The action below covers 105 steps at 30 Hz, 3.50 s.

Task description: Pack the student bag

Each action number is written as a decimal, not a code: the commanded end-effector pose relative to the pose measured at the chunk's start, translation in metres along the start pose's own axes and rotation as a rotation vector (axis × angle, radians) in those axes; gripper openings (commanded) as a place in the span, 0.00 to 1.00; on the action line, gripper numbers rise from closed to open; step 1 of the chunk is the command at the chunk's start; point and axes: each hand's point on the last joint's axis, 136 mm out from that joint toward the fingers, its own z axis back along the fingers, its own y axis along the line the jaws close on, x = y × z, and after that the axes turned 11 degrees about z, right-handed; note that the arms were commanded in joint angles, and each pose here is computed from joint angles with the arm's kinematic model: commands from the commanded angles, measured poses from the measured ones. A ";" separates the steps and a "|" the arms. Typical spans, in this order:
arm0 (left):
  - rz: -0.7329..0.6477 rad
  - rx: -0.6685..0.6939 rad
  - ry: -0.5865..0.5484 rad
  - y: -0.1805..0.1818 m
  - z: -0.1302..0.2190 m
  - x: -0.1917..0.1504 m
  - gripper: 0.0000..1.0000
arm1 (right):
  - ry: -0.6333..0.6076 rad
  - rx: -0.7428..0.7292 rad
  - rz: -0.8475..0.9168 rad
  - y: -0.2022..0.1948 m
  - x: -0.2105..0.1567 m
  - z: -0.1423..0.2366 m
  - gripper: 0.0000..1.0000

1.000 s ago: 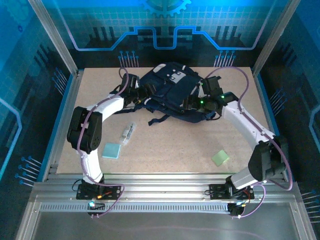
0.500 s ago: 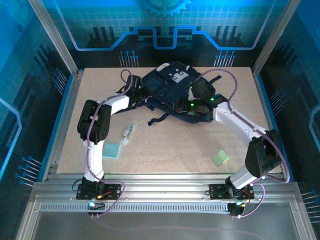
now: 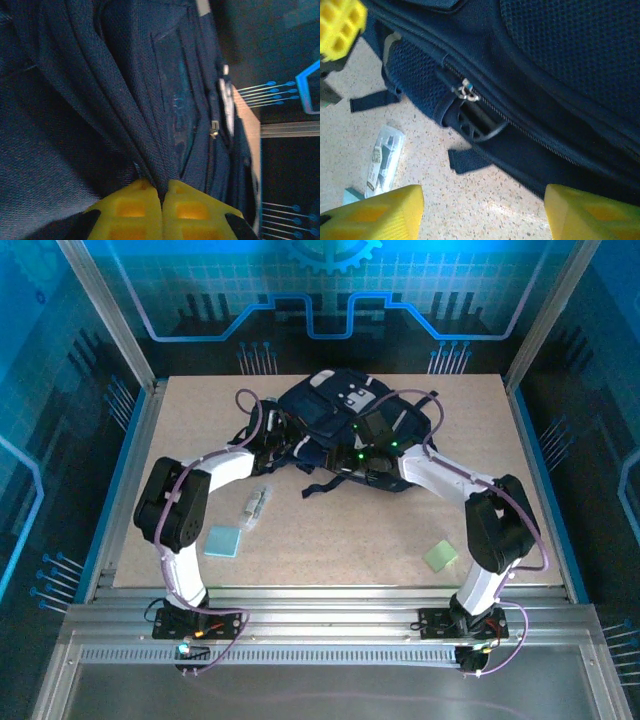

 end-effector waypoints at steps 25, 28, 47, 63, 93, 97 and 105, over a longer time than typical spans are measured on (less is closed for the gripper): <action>0.019 -0.276 0.019 -0.074 0.050 -0.051 0.00 | -0.214 -0.573 -0.074 -0.048 0.036 -0.018 0.40; 0.019 -0.280 0.006 -0.075 0.049 -0.046 0.00 | -0.196 -0.485 -0.085 -0.049 0.035 -0.023 0.25; 0.026 -0.229 -0.061 -0.039 0.027 -0.022 0.00 | 0.063 -0.191 0.062 -0.073 -0.017 -0.003 0.00; -0.029 -0.165 -0.194 -0.031 0.005 0.060 0.00 | 0.328 -0.567 0.324 -0.138 -0.041 0.048 0.00; 0.018 -0.146 0.048 -0.045 0.032 0.066 0.83 | 0.038 0.105 0.169 -0.006 0.028 0.048 0.00; 0.089 -0.145 0.101 -0.034 0.054 0.025 0.80 | 0.004 0.167 0.146 0.013 0.037 0.036 0.00; 0.136 -0.153 0.230 -0.031 0.040 -0.053 0.75 | 0.018 0.245 0.163 0.050 0.022 0.024 0.00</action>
